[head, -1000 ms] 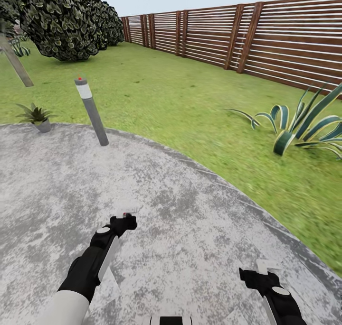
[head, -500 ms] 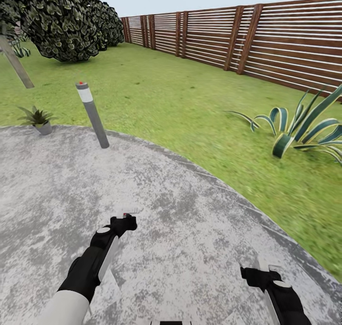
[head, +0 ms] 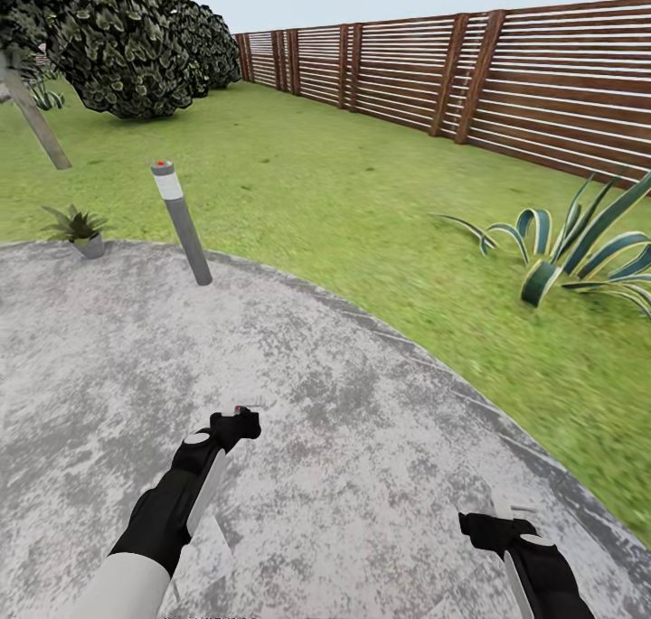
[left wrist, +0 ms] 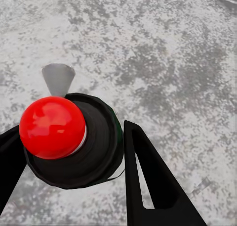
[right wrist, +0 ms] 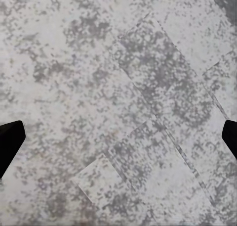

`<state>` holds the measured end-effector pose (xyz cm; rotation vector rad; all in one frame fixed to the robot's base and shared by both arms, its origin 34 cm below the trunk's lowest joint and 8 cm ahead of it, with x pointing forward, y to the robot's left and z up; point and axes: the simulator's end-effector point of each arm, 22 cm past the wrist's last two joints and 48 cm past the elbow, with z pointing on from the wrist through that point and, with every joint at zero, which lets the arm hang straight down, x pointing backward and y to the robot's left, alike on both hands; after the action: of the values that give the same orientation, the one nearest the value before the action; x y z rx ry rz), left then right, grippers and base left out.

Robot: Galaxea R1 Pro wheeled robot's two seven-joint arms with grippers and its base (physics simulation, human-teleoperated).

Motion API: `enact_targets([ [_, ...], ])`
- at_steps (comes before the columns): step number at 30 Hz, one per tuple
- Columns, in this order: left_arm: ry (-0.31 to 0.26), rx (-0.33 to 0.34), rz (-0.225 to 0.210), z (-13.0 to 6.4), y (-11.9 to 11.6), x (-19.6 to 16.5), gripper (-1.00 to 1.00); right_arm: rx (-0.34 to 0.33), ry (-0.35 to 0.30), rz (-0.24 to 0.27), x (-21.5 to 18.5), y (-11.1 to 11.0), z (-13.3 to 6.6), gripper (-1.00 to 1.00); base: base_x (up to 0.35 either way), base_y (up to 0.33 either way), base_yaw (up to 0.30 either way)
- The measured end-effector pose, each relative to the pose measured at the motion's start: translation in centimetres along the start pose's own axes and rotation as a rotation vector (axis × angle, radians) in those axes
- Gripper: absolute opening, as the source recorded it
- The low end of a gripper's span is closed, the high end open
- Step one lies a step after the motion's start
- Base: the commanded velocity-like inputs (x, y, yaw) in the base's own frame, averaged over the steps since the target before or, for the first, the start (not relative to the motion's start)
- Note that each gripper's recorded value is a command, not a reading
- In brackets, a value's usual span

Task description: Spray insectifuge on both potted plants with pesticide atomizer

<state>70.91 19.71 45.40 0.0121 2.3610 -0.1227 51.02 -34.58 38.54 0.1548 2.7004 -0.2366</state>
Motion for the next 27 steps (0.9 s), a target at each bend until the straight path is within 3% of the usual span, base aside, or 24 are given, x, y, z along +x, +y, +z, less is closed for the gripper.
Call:
enact_targets([
  [15, -0.002, 0.001, -0.002, -0.02, -0.05, -0.07, -1.0, -0.001, 0.0, 0.001, -0.01, -0.03, 0.01, 1.0, 0.0, 0.015, 0.247],
  [27, -0.001, 0.001, -0.003, -0.04, -0.05, -0.09, -1.0, 0.001, -0.001, 0.0, -0.04, -0.08, -0.01, 1.0, 0.0, 0.277, 0.051],
])
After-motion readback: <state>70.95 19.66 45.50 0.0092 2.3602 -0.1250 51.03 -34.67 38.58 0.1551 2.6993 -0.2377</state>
